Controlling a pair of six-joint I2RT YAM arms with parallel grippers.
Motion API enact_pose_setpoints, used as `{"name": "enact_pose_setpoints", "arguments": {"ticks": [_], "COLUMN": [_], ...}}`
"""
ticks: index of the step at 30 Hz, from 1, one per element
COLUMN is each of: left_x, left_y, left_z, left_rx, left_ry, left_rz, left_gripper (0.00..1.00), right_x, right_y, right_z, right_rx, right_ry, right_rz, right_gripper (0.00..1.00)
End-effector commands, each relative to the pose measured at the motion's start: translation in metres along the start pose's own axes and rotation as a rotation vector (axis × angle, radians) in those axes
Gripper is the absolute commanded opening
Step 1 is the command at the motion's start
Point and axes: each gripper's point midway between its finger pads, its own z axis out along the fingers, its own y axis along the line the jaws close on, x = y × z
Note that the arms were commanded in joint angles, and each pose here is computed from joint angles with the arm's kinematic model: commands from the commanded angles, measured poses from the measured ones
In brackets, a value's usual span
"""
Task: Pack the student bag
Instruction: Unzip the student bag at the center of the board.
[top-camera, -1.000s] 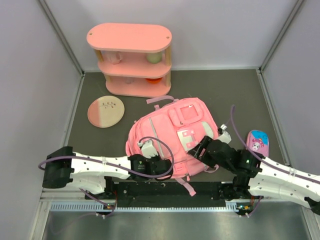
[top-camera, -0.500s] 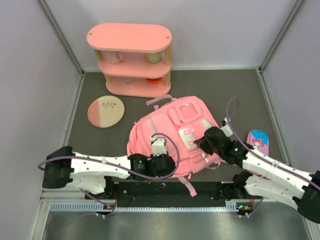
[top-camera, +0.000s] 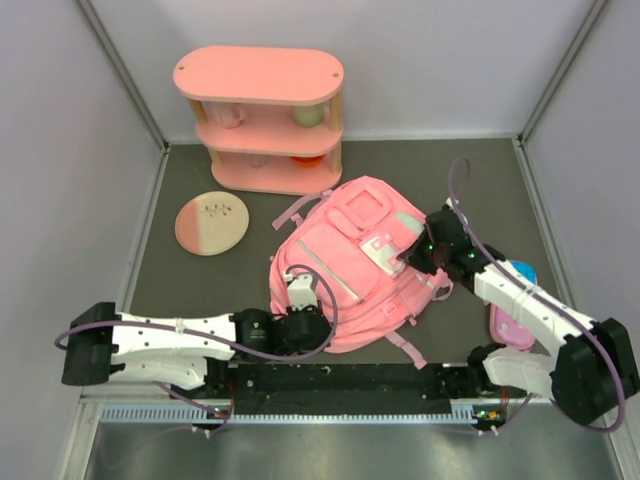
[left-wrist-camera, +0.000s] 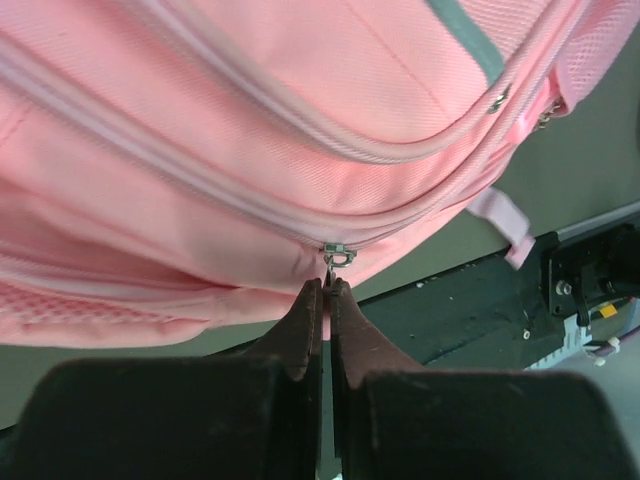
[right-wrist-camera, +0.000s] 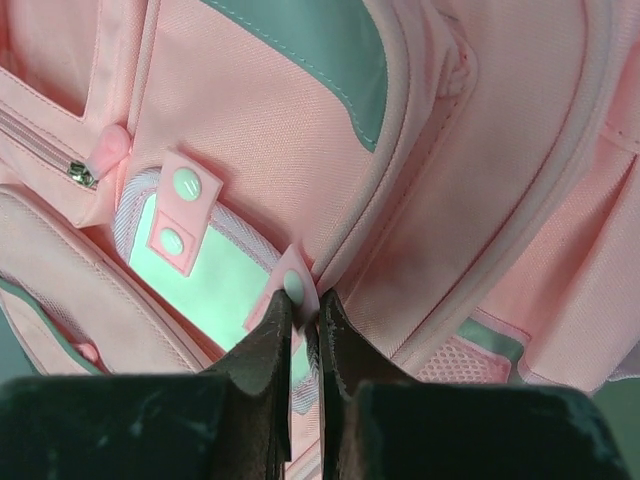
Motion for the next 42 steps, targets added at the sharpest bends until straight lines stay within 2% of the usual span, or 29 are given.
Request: {"name": "enact_pose_setpoints", "arguments": {"ticks": [1, 4, 5, 6, 7, 9, 10, 12, 13, 15, 16, 18, 23, 24, 27, 31, 35, 36, 37, 39, 40, 41, 42], "left_x": [0.013, 0.002, -0.002, -0.007, -0.014, -0.018, -0.022, -0.020, -0.020, -0.016, -0.016, -0.015, -0.018, -0.019, -0.023, -0.023, -0.023, -0.024, -0.024, -0.025, -0.024, -0.025, -0.025], "left_y": [0.064, 0.073, 0.070, 0.066, 0.053, 0.042, 0.032, 0.025, 0.019, 0.012, 0.007, 0.000, -0.009, -0.011, -0.013, -0.009, -0.008, -0.009, -0.010, -0.012, -0.013, -0.012, -0.013], "left_z": [-0.008, -0.010, -0.010, -0.011, -0.011, -0.010, -0.011, -0.007, -0.006, -0.002, -0.001, 0.001, -0.001, -0.001, -0.005, -0.008, -0.010, -0.011, -0.011, -0.013, -0.013, -0.013, -0.013], "left_rx": [-0.174, -0.205, -0.194, -0.179, -0.137, -0.114, -0.090, -0.087, -0.077, -0.063, -0.049, -0.022, 0.009, 0.015, 0.028, 0.030, 0.041, 0.046, 0.048, 0.057, 0.060, 0.058, 0.060], "left_ry": [0.048, 0.015, 0.006, -0.007, -0.026, -0.033, -0.034, -0.020, -0.016, 0.008, 0.009, 0.015, 0.008, 0.005, -0.003, -0.009, -0.008, -0.010, -0.011, -0.011, -0.009, -0.008, -0.008], "left_rz": [0.040, 0.028, 0.044, 0.050, 0.066, 0.082, 0.090, 0.109, 0.118, 0.130, 0.134, 0.133, 0.143, 0.143, 0.143, 0.137, 0.131, 0.130, 0.132, 0.135, 0.139, 0.141, 0.145], "left_gripper": [0.00, 0.00, 0.00, 0.00, 0.00, 0.00, 0.00, 0.00, 0.00, 0.00, 0.00, 0.00, 0.00, 0.00, 0.00, 0.00, 0.00, 0.00, 0.00, 0.00, 0.00, 0.00, 0.00], "right_x": [-0.078, -0.081, -0.078, -0.071, -0.060, -0.055, -0.040, -0.036, -0.021, -0.007, 0.006, 0.032, 0.079, 0.097, 0.118, 0.129, 0.125, 0.123, 0.122, 0.121, 0.122, 0.121, 0.118], "right_y": [0.041, 0.054, 0.056, 0.055, 0.058, 0.058, 0.041, 0.039, 0.027, 0.026, 0.024, 0.026, 0.041, 0.047, 0.056, 0.077, 0.079, 0.078, 0.078, 0.076, 0.075, 0.075, 0.073], "right_z": [0.006, 0.015, 0.016, 0.013, 0.007, -0.017, -0.021, -0.052, -0.054, -0.069, -0.077, -0.084, -0.079, -0.081, -0.071, -0.060, -0.043, -0.038, -0.035, -0.029, -0.027, -0.025, -0.025], "right_rx": [-0.082, -0.117, -0.124, -0.125, -0.164, -0.199, -0.166, -0.229, -0.228, -0.286, -0.320, -0.354, -0.367, -0.377, -0.337, -0.366, -0.312, -0.297, -0.290, -0.271, -0.263, -0.259, -0.257], "right_ry": [-0.199, -0.171, -0.145, -0.111, -0.063, -0.057, -0.022, -0.060, -0.025, 0.001, 0.035, 0.109, 0.184, 0.233, 0.243, 0.227, 0.181, 0.164, 0.156, 0.140, 0.135, 0.130, 0.111], "right_rz": [-0.113, -0.171, -0.181, -0.188, -0.188, -0.172, -0.138, -0.105, -0.069, -0.028, 0.031, 0.040, 0.113, 0.107, 0.096, 0.088, 0.090, 0.092, 0.098, 0.103, 0.098, 0.098, 0.083], "right_gripper": [0.00, 0.00, 0.03, 0.13, 0.27, 0.39, 0.47, 0.54, 0.59, 0.63, 0.63, 0.63, 0.59, 0.59, 0.58, 0.57, 0.53, 0.49, 0.38, 0.32, 0.19, 0.12, 0.01]}}
